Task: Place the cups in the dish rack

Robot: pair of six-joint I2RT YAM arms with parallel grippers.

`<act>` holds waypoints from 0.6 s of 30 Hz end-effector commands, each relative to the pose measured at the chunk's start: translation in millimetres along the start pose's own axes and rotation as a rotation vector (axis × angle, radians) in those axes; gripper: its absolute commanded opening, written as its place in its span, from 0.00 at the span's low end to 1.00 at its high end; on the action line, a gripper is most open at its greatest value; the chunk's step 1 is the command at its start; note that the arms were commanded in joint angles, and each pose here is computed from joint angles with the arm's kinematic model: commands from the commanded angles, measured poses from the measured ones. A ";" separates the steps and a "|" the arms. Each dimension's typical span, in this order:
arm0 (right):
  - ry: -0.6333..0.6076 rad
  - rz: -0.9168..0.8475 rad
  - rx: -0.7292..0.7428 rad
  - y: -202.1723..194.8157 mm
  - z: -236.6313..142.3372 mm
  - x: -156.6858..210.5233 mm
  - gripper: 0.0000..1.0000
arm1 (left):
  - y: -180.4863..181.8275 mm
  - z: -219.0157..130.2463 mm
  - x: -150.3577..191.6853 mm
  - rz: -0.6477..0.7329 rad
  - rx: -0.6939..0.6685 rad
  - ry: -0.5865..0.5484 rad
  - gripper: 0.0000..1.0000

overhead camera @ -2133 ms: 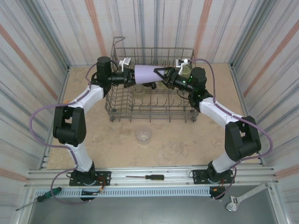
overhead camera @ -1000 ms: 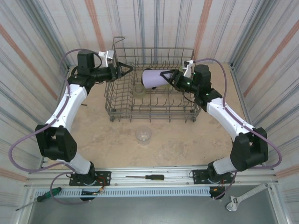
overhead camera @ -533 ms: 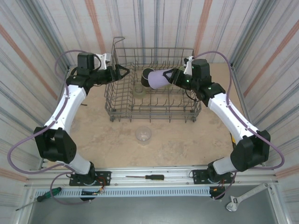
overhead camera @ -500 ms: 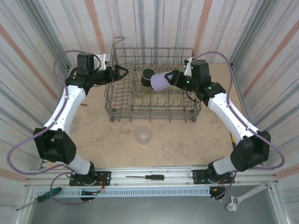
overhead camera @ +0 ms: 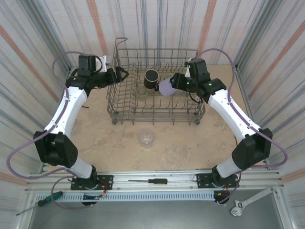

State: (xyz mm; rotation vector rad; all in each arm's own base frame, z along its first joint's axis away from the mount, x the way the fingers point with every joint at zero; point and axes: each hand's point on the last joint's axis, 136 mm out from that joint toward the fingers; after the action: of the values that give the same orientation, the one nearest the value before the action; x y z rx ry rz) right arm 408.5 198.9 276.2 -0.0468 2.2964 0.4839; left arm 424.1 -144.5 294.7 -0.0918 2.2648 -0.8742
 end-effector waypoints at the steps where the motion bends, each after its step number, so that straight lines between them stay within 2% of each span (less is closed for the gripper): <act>1: 0.012 -0.084 0.088 -6.8 2.3 -3.4 0.33 | -7.0 -16.0 -11.1 0.019 -0.005 -0.046 0.99; 18: 0.120 -0.213 0.188 -0.7 53.1 2.9 0.32 | -5.2 -12.6 -9.1 0.000 -0.004 -0.032 0.99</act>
State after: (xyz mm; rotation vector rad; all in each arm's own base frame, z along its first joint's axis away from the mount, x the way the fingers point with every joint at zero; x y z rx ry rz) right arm 441.0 216.2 237.7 -0.1897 2.4126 0.2125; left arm 424.2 -143.6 293.9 -0.1006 2.2678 -0.8698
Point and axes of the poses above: each hand's point on the last joint's axis, 136 mm out from that joint toward the fingers, its own z axis out along the fingers, its own y axis along the line the jaws close on, x = y × z, and after that the axes turned 5 degrees about -z, right-handed
